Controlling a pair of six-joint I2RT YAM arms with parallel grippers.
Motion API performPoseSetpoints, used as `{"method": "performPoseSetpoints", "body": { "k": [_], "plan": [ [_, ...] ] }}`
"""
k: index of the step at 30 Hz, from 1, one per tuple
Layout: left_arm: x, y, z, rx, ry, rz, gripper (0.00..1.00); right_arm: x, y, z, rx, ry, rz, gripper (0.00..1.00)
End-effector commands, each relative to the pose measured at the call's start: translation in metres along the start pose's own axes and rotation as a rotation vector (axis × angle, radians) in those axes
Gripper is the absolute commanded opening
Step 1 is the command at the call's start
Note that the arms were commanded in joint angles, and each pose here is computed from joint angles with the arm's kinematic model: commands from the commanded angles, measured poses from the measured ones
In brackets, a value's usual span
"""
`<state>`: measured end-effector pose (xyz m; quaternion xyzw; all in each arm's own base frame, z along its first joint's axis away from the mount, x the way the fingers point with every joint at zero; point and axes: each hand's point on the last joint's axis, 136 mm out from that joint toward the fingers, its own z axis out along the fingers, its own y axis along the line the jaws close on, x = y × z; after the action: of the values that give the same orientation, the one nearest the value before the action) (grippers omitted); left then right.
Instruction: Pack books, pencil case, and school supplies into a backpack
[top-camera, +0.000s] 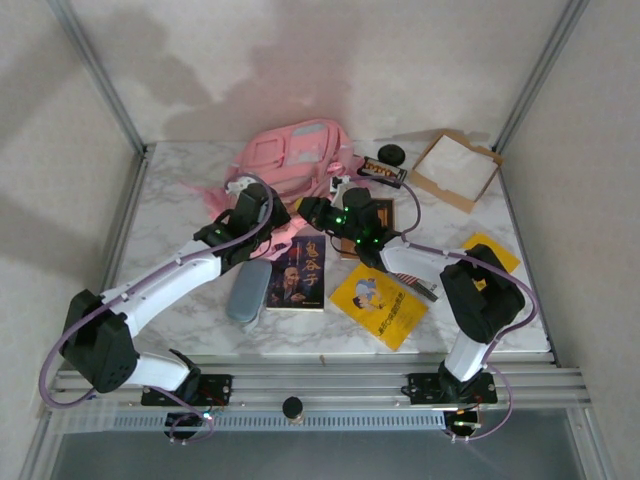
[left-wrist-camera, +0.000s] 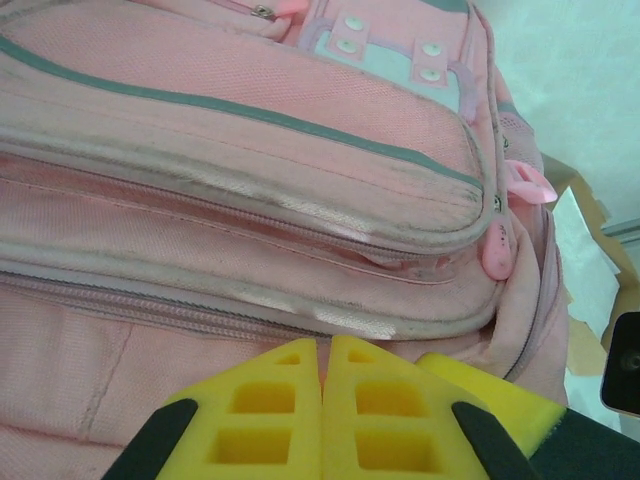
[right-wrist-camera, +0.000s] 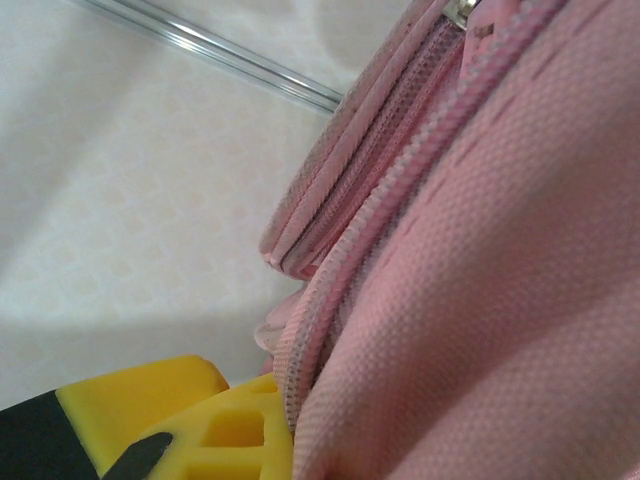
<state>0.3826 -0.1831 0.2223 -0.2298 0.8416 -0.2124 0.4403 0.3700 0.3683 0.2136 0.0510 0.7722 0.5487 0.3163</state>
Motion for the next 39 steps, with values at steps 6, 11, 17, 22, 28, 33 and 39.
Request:
{"method": "performPoseSetpoints", "body": {
  "k": [6,11,17,22,28,33,39],
  "plan": [
    [-0.026,0.060,-0.006,-0.348,-0.138,0.182,0.00,-0.079,0.043,-0.027,-0.093,-0.278,-0.026,0.00],
    [-0.033,0.095,-0.018,-0.309,-0.166,0.072,0.00,-0.097,0.041,-0.035,-0.093,-0.310,-0.017,0.00],
    [-0.051,0.138,-0.019,-0.454,-0.177,0.087,0.00,-0.100,0.036,-0.041,-0.089,-0.307,0.003,0.00],
    [-0.070,0.152,-0.021,-0.446,-0.228,0.049,0.00,-0.097,0.039,-0.045,-0.099,-0.293,-0.009,0.00],
    [-0.104,0.165,-0.011,-0.323,-0.322,-0.050,0.00,-0.082,0.051,-0.036,-0.171,-0.145,-0.015,0.00],
    [-0.117,0.161,0.004,-0.196,-0.291,-0.150,0.00,-0.078,0.031,-0.034,-0.120,-0.106,-0.006,0.04],
    [-0.128,0.104,-0.018,0.005,-0.335,-0.119,0.00,-0.054,0.017,-0.020,-0.028,0.000,-0.130,0.43]
  ]
}}
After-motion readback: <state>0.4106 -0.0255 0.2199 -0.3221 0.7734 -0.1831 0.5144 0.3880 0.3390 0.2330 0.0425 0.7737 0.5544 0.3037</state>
